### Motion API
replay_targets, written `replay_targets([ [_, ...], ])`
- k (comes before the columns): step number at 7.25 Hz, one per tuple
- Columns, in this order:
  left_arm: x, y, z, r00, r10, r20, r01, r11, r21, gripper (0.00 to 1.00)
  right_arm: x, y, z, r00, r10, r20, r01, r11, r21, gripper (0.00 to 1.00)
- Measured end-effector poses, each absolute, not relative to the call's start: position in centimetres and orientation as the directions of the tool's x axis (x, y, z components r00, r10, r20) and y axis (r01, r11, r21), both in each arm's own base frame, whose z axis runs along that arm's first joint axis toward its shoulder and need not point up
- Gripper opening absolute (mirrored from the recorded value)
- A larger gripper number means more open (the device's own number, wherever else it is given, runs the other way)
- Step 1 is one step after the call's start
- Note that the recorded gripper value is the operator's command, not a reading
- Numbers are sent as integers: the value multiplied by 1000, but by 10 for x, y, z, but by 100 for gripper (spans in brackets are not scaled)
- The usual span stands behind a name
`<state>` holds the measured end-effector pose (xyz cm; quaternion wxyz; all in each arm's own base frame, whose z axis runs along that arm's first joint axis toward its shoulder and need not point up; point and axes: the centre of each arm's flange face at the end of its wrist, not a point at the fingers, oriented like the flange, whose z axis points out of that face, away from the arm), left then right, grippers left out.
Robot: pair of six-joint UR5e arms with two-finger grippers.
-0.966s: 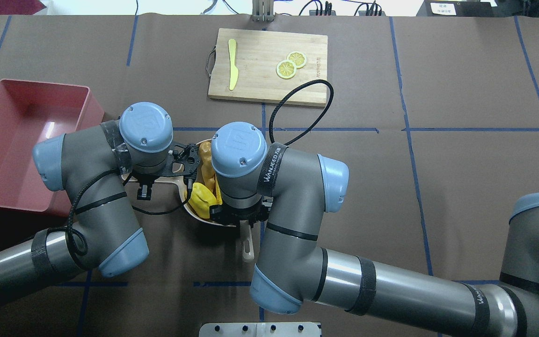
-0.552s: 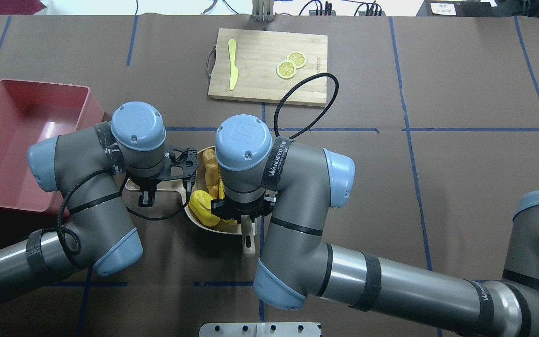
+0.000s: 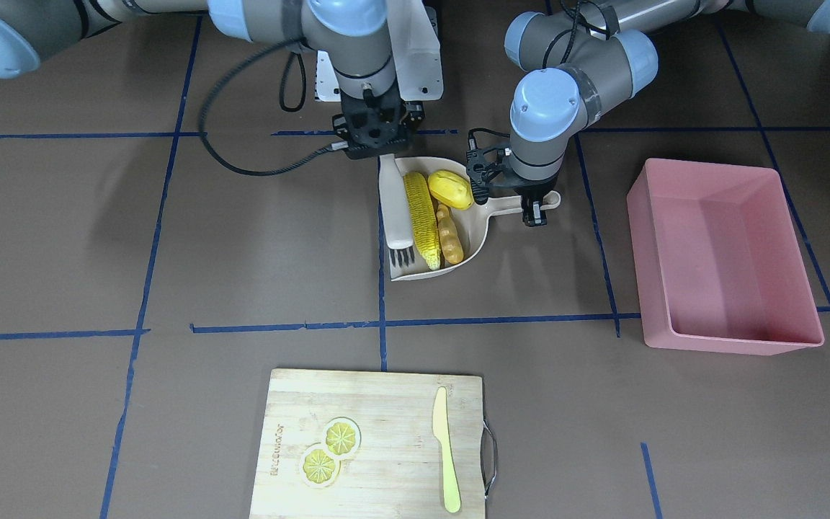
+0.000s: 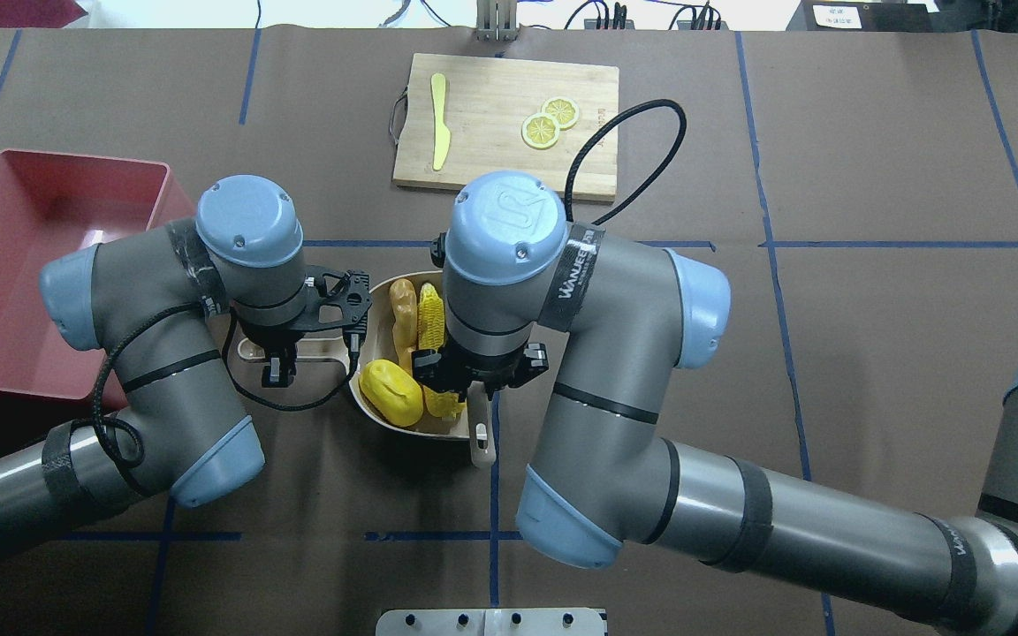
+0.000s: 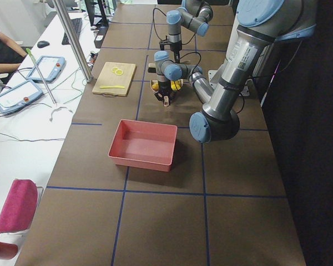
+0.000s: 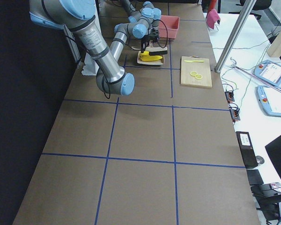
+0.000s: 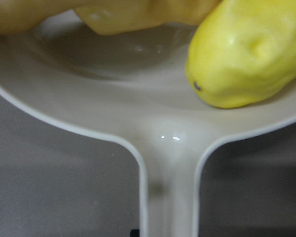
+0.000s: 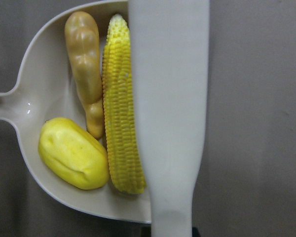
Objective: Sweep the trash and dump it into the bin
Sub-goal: 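Lift the dustpan toward the pink bin while the right gripper withdraws the brush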
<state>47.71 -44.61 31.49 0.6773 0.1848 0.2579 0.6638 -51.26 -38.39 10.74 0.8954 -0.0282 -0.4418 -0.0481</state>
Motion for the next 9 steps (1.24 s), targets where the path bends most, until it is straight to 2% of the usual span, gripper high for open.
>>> replay_targets([
  [4,453,-463,297,-7,989,-150,-738,96,668,1,-400,-390,146,656,40,754,4,998,-57,0],
  [7,368,-497,277,98,973,-210,-659,222,719,1,-333,-415,184,690,77,720,-63,997,-46,0],
  [9,282,-517,297,232,938,-259,-614,347,709,1,-298,-426,214,703,66,708,-49,998,-44,0],
])
